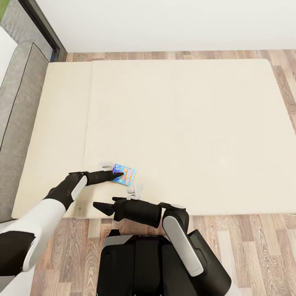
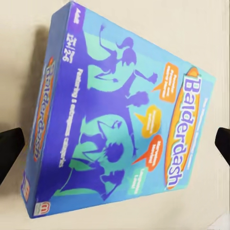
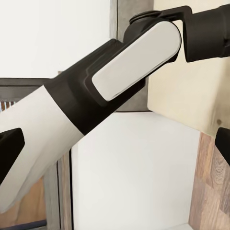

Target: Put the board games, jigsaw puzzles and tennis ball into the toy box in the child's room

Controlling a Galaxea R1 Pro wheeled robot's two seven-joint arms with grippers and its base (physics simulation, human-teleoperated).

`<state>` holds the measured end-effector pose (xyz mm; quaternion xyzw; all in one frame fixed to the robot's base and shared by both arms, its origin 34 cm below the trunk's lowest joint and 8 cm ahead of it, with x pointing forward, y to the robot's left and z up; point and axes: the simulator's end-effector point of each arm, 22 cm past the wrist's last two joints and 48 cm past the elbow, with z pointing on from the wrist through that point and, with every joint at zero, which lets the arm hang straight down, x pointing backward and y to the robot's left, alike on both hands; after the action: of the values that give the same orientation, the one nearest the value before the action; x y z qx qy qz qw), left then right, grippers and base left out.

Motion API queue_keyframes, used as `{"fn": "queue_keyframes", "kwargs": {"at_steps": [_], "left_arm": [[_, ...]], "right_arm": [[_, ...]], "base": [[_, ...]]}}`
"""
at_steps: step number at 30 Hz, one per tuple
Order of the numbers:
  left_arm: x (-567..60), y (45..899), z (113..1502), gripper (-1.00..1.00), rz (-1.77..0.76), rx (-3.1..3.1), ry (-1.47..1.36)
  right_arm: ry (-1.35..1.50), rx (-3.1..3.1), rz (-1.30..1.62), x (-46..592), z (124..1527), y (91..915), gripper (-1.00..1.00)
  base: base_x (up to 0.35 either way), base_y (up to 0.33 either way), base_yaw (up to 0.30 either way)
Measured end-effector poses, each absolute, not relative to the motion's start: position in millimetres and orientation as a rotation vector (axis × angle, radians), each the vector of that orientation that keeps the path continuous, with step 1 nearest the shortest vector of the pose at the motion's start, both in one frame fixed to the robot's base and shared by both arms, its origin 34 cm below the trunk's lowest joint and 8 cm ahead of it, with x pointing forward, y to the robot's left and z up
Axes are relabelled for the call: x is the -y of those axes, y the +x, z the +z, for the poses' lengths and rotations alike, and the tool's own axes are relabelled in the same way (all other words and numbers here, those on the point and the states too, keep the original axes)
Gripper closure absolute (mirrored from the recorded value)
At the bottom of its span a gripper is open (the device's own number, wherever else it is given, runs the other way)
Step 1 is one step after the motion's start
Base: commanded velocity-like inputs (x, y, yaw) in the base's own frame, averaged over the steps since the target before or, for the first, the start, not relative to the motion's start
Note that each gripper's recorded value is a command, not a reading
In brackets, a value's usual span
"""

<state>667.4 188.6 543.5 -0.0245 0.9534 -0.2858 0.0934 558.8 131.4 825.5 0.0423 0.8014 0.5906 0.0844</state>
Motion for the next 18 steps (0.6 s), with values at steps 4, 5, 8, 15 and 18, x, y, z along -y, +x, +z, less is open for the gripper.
{"fn": "queue_keyframes", "kwargs": {"at_steps": [4,5,8,15,18], "left_arm": [[-166.2,662.9,552.4,-1.0,-0.969,-2.794,-0.061],[-163.4,662.2,553.7,-1.0,-0.985,-2.789,-0.059],[-153.9,659.6,557.7,-1.0,-1.035,-2.774,-0.054],[-147.8,658.3,560.8,-1.0,-1.07,-2.76,-0.052],[-146.3,656.8,560.8,-1.0,-1.075,-2.76,-0.053]], "right_arm": [[0.126,-2.39,1.762,-131.5,825.6,558.9,-1.0],[0.126,-2.39,1.763,-131.6,825.7,558.8,-1.0],[0.126,-2.39,1.762,-131.4,825.5,558.8,-1.0],[0.126,-2.39,1.763,-131.5,825.7,558.8,-1.0],[0.127,-2.39,1.762,-131.5,825.7,558.9,-1.0]], "base": [[0.0,0.0,0.0],[0.0,0.0,0.0],[0.0,0.0,0.0],[0.0,0.0,0.0],[0.0,0.0,0.0]]}}
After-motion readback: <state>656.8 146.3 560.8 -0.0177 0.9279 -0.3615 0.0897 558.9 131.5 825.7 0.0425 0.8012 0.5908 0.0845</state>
